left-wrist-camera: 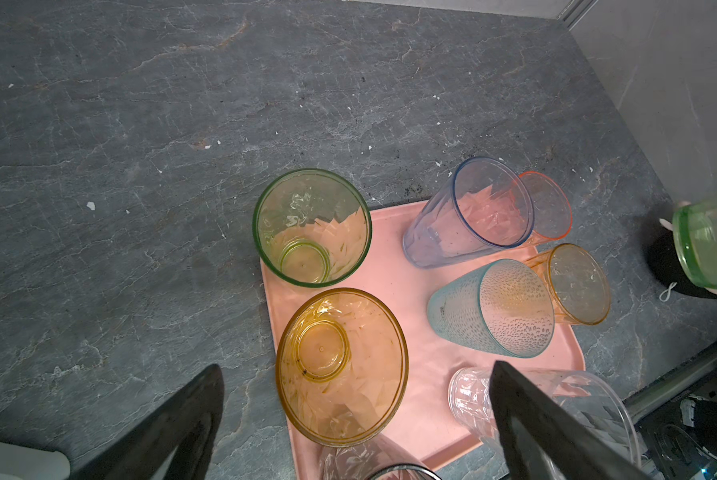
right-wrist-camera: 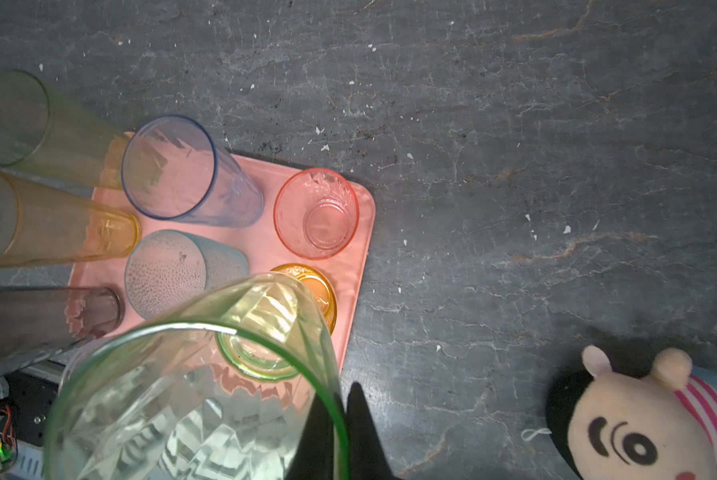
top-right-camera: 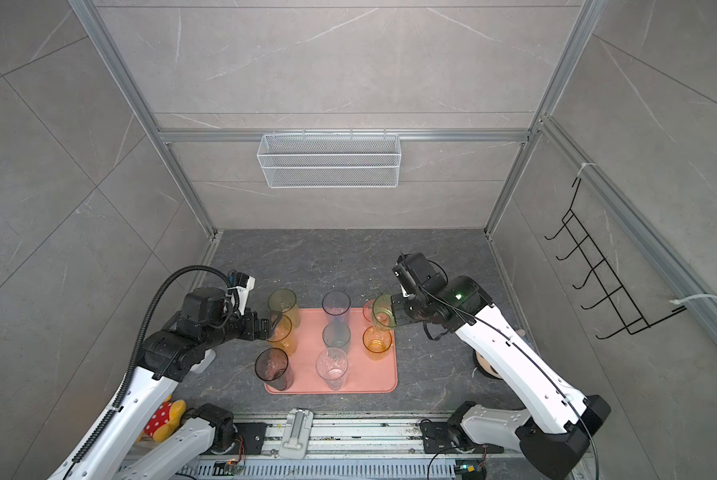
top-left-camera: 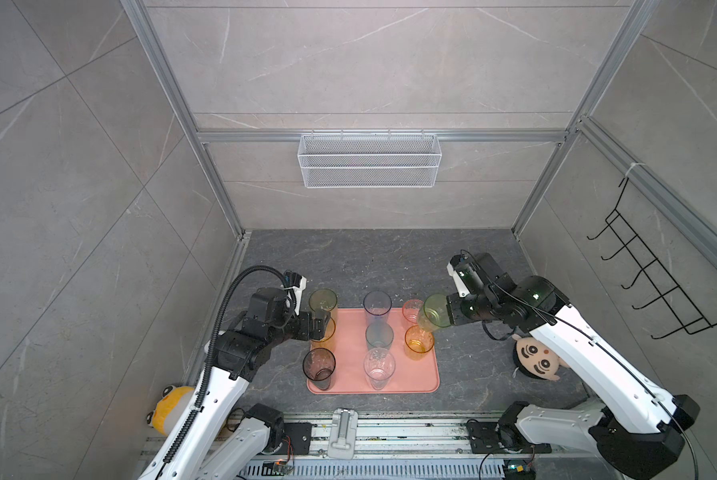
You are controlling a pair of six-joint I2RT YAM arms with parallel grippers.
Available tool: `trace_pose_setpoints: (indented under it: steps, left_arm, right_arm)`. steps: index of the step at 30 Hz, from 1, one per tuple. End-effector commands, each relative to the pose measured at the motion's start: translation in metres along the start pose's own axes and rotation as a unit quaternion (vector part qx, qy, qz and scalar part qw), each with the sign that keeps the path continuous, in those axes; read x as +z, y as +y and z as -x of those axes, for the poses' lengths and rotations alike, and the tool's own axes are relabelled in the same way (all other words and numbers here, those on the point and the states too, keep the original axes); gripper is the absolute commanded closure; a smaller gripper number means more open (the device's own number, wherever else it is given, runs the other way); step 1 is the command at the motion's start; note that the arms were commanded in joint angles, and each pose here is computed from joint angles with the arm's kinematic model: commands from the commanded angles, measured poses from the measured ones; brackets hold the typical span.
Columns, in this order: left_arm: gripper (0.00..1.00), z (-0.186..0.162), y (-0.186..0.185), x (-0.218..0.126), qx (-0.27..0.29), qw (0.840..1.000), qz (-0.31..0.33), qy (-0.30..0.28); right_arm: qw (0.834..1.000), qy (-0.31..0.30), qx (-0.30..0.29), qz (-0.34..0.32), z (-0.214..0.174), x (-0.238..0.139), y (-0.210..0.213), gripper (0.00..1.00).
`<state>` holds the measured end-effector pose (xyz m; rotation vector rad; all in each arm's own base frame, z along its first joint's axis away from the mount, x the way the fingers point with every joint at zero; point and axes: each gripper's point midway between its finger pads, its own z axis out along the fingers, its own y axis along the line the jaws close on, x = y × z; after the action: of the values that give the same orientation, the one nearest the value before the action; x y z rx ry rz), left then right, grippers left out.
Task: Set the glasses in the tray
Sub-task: 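Carry the green cup with the right gripper beside the yellow cup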
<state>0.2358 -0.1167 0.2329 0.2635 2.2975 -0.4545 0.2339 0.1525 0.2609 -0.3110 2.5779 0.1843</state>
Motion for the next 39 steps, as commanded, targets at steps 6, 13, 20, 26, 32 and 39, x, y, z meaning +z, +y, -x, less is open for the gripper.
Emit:
trace_pose_setpoints:
  steps: [6,13,20,26,32,39]
  left_arm:
    - [0.0,0.011,-0.004,-0.005,0.002,1.0,-0.007,-0.013]
    - [0.0,0.011,-0.004,-0.004,0.0,1.0,-0.008,-0.011]
    - [0.0,0.012,-0.005,-0.004,-0.003,1.0,-0.009,-0.014]
    - [0.0,0.011,-0.004,-0.004,-0.003,1.0,-0.008,-0.014]
    - [0.0,0.011,-0.005,-0.004,-0.003,1.0,-0.01,-0.014]
    - [0.0,0.011,-0.004,-0.005,-0.003,1.0,-0.009,-0.017]
  right_arm:
    - [1.0,0.015,0.02,-0.012,-0.045,-0.006,-0.008,1.0]
    - [1.0,0.021,0.014,-0.004,-0.07,-0.002,-0.001,1.0]
    - [1.0,0.01,0.008,-0.018,-0.085,0.013,0.011,1.0]
    - [0.999,0.024,-0.012,-0.033,-0.101,0.031,0.026,1.0]
    - [0.999,0.035,-0.006,-0.025,-0.11,0.045,0.034,1.0]
    - [0.998,0.05,-0.006,-0.029,-0.121,0.06,0.036,1.0]
